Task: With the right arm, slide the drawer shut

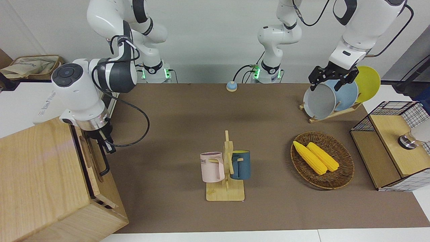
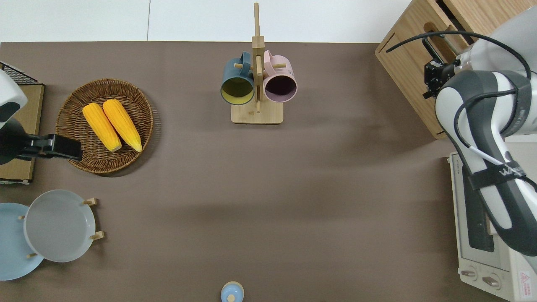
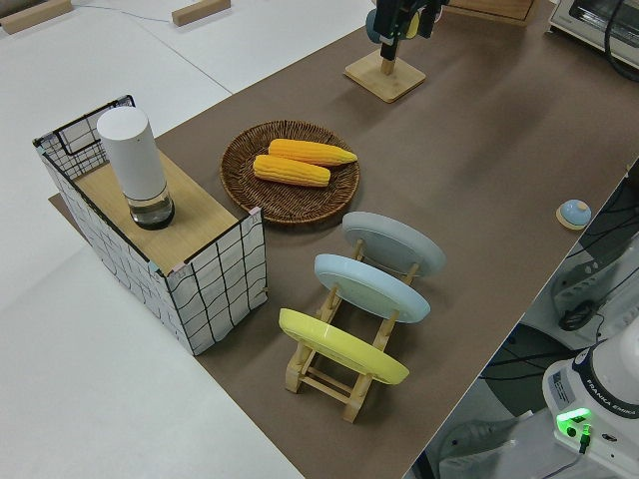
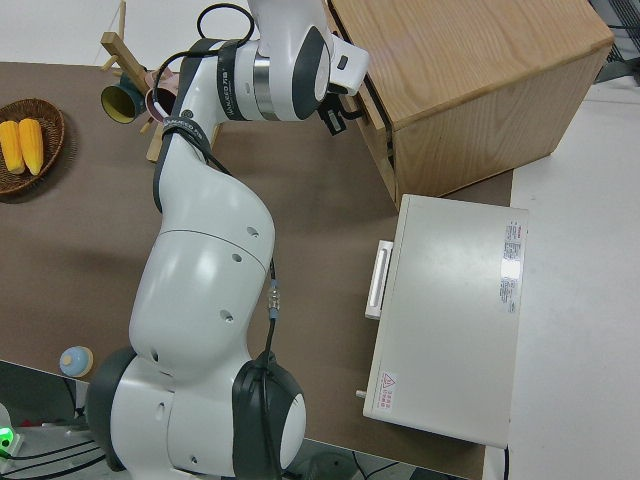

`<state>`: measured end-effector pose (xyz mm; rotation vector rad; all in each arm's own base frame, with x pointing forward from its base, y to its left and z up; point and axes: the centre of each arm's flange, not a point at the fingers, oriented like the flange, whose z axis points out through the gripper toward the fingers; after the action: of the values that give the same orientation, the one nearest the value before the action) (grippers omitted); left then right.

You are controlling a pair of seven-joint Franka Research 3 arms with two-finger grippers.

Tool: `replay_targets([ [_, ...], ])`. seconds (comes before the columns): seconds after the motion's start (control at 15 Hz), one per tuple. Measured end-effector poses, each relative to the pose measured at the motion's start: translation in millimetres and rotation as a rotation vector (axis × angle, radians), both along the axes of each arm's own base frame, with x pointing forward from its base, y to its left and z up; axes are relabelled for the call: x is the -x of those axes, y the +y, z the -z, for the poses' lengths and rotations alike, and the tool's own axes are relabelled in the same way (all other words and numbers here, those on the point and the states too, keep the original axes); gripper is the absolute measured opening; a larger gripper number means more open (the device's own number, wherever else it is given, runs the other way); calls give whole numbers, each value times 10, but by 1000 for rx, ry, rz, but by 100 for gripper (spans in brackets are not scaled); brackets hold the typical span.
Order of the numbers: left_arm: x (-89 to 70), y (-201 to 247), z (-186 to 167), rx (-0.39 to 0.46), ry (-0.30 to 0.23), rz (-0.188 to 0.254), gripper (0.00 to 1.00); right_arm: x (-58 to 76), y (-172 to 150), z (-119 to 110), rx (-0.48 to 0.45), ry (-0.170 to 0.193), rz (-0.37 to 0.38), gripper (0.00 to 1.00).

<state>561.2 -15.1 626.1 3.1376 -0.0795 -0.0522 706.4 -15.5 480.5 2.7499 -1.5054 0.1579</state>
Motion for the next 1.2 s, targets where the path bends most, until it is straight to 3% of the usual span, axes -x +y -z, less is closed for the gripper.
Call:
replay_targets([
  [1.2,0,0,0,0,0,0,100,-28,-4,-18,-3,-23,-39,1],
])
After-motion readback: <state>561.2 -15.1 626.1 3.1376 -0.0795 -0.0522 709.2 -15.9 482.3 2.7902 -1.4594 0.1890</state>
